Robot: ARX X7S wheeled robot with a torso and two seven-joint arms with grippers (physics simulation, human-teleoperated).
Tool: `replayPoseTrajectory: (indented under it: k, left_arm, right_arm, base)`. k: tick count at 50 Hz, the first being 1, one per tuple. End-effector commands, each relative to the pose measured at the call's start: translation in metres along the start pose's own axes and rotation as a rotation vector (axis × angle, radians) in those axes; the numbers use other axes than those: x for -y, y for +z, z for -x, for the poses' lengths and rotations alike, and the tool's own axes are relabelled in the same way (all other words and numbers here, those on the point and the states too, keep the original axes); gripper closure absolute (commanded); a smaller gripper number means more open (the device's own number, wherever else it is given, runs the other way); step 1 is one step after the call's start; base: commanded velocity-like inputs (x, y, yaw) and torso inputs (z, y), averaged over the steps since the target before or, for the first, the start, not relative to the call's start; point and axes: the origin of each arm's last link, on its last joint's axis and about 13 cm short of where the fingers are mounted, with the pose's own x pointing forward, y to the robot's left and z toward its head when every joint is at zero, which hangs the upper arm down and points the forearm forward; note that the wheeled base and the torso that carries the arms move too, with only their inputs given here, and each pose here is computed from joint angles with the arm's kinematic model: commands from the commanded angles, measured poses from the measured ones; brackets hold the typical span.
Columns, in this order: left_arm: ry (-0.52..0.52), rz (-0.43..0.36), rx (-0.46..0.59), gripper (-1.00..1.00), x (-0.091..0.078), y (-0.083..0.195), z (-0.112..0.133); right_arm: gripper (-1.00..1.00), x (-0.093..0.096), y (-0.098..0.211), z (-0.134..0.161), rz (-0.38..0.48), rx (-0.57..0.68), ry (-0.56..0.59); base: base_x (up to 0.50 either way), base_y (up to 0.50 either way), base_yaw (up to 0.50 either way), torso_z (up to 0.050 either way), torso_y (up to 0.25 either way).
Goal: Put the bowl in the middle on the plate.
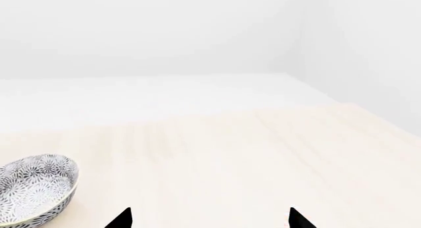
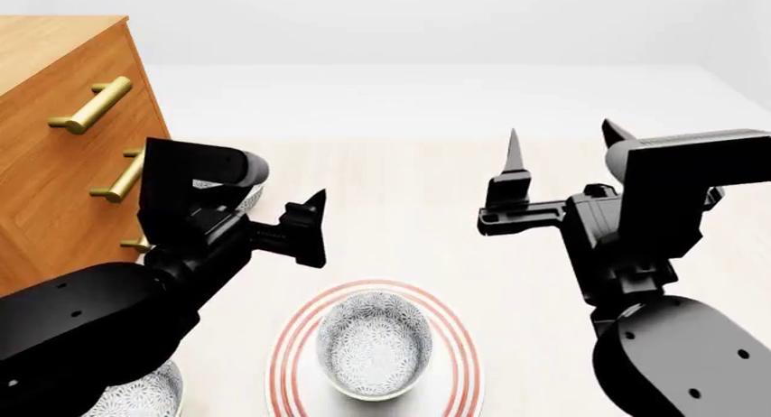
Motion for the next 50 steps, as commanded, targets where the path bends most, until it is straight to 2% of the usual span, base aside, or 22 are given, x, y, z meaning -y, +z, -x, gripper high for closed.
replayPoseTrajectory:
  k: [1, 12, 33, 50]
  left_arm:
    - [-0.007, -0.004, 0.006, -1.00, 0.001, 0.001, 0.000]
    - [-0.014, -0.001, 0.038, -1.00, 0.004, 0.010, 0.005]
    - [-0.041, -0.011, 0.195, -1.00, 0.014, 0.047, 0.026]
    - [-0.051, -0.017, 0.234, -1.00, 0.018, 0.056, 0.034]
  right_arm:
    - [-1.00, 0.001, 0.006, 0.001, 0.014, 0.013, 0.009]
    - [-1.00, 0.002, 0.010, 0.002, 0.016, 0.027, 0.009]
    - [-1.00, 0.001, 0.031, 0.006, 0.051, 0.086, 0.031]
    - [-1.00, -0.001, 0.043, 0.010, 0.066, 0.119, 0.043]
  base:
    - [0.00, 0.00, 0.00, 0.000, 0.000]
    - [0.00, 0.00, 0.00, 0.000, 0.000]
    - [0.00, 0.00, 0.00, 0.000, 0.000]
    - [0.00, 0.00, 0.00, 0.000, 0.000]
